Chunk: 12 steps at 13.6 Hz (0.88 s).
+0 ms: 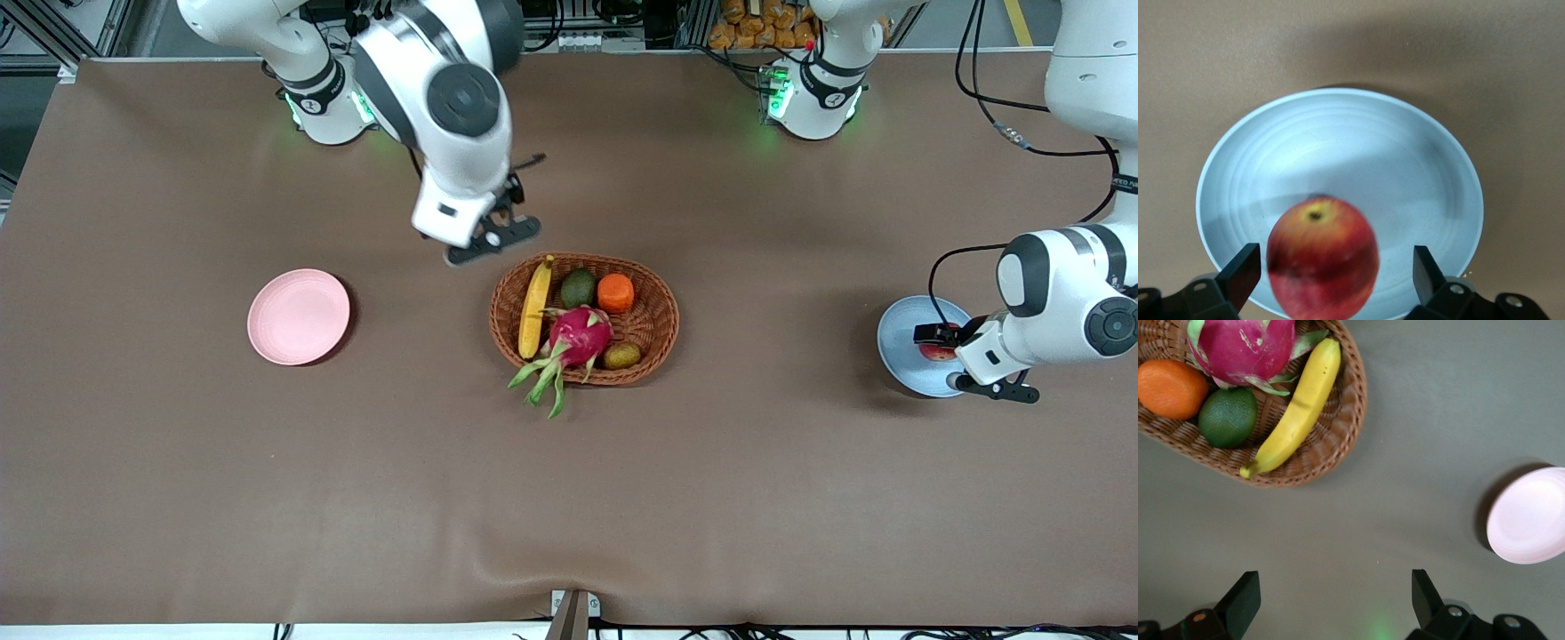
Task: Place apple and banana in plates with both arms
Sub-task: 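Carry the apple to the blue plate while the right gripper reaches the banana, then lower the apple onto the blue plate while the right gripper grasps the banana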
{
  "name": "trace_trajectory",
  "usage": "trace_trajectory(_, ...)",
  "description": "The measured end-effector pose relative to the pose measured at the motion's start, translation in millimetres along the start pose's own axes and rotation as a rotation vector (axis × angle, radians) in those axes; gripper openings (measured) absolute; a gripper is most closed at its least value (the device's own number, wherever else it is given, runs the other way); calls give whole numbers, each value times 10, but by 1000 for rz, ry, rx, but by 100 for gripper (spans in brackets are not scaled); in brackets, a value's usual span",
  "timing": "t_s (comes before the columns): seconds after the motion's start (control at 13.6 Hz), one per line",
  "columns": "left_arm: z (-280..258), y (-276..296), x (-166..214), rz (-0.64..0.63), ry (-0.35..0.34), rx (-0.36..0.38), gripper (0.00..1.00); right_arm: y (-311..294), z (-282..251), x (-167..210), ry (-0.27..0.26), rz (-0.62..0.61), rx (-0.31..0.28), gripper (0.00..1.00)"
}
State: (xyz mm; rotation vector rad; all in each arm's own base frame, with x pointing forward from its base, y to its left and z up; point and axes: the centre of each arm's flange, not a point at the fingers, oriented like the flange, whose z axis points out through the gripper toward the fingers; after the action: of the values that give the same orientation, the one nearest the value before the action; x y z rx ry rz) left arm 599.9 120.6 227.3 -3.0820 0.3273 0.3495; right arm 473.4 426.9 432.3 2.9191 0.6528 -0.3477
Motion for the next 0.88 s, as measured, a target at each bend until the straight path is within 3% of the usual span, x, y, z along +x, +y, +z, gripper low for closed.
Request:
trace_trajectory(0.52,-828,291,189,52,13,11,100,-712,643,208,6,124,-31,100)
trace_trajectory(0.88,-1569,519,312,90,70,26,100,-940,1012,362,34,185,-27,100)
